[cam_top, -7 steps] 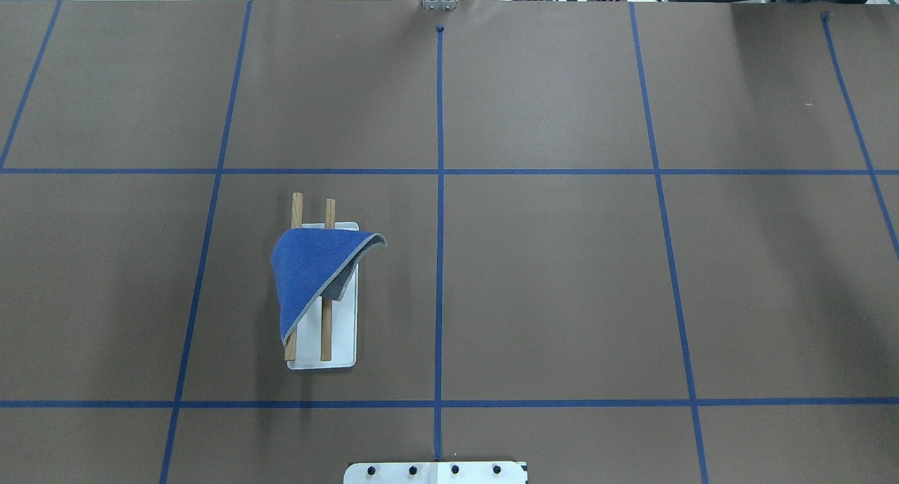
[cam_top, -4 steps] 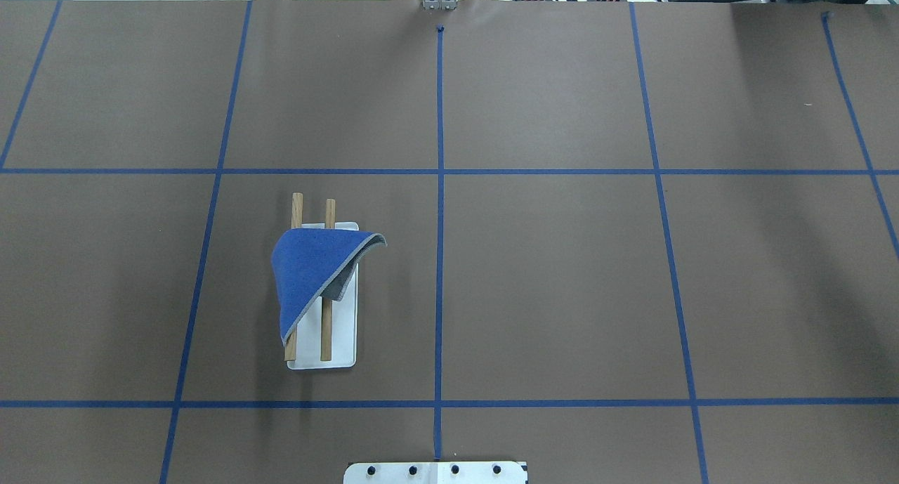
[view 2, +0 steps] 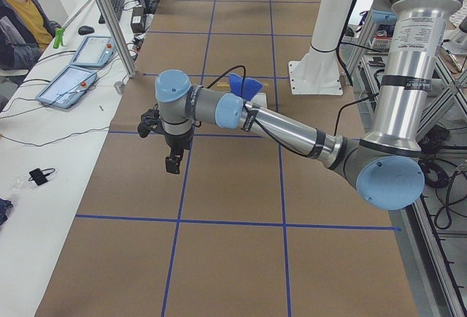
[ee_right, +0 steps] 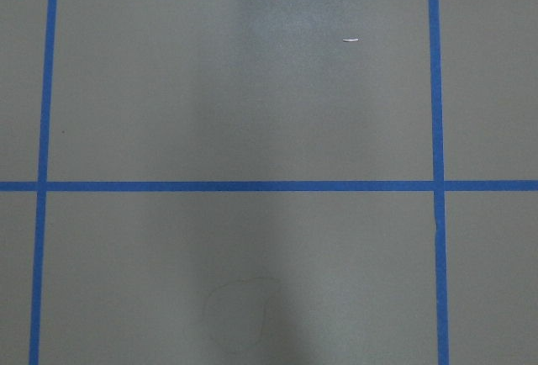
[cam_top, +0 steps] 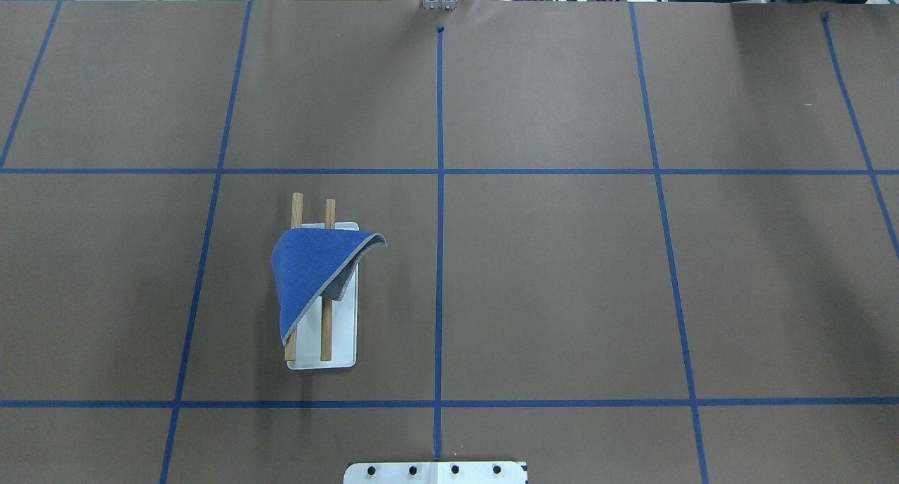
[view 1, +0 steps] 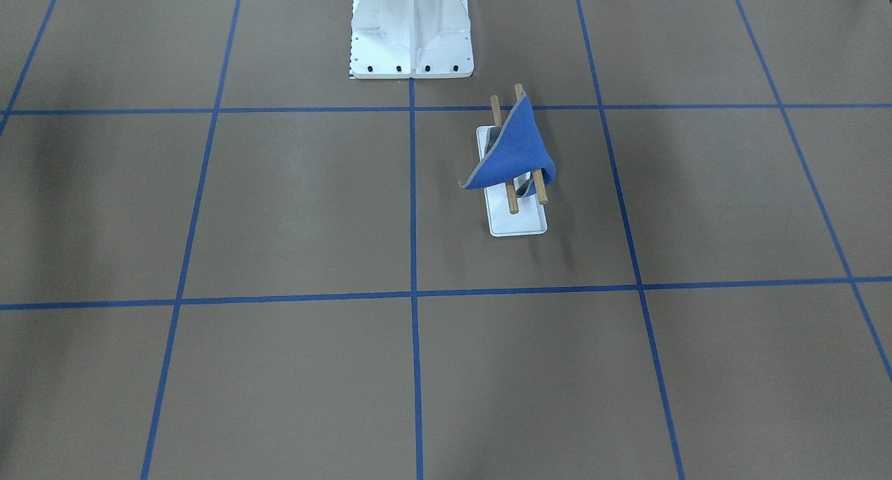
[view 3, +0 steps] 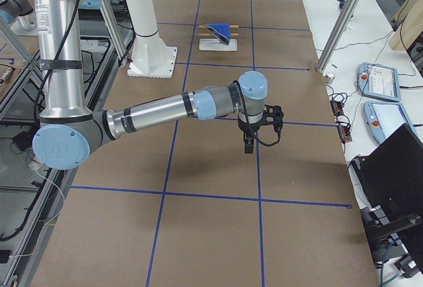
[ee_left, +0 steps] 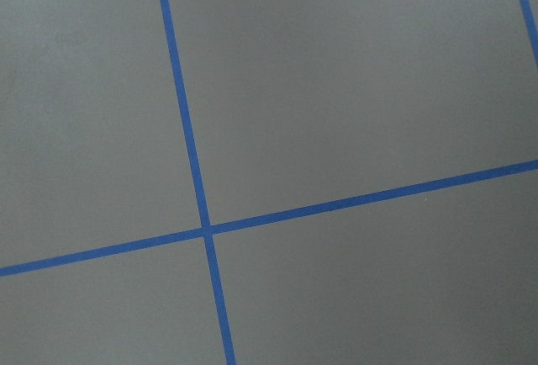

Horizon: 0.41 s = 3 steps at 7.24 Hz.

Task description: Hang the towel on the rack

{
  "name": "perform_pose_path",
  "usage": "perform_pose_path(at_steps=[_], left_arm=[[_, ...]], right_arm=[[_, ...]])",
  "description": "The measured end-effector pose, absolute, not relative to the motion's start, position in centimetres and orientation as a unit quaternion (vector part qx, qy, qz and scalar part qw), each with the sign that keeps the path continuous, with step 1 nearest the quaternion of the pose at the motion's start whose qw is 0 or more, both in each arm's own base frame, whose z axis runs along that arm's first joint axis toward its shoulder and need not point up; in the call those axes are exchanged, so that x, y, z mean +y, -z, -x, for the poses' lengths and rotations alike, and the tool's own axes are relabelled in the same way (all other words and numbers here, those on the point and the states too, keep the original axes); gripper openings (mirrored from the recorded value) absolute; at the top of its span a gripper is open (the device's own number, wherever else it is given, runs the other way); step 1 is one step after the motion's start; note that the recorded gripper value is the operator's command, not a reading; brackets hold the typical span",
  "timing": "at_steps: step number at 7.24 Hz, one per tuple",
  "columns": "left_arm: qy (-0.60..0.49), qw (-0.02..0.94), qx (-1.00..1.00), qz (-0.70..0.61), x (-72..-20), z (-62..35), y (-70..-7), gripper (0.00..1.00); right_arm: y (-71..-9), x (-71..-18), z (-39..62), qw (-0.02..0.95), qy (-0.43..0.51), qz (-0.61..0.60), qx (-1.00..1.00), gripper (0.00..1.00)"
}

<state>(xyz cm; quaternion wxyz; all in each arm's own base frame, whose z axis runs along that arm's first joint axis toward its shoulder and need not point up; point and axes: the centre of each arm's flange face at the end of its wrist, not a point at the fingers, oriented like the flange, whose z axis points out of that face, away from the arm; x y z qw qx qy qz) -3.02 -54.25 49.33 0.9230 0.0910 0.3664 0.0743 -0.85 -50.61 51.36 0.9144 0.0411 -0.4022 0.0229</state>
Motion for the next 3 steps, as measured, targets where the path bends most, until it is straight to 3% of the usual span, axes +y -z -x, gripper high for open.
perform_pose_path(at_steps=[3], left_arm=[[-0.076, 0.922, 0.366, -0.095, -54.16, 3.06, -48.88, 0.98]], right_arm=[[-51.20, -50.61, 1.05, 0.912, -0.023, -0.038, -0.407, 1.00]])
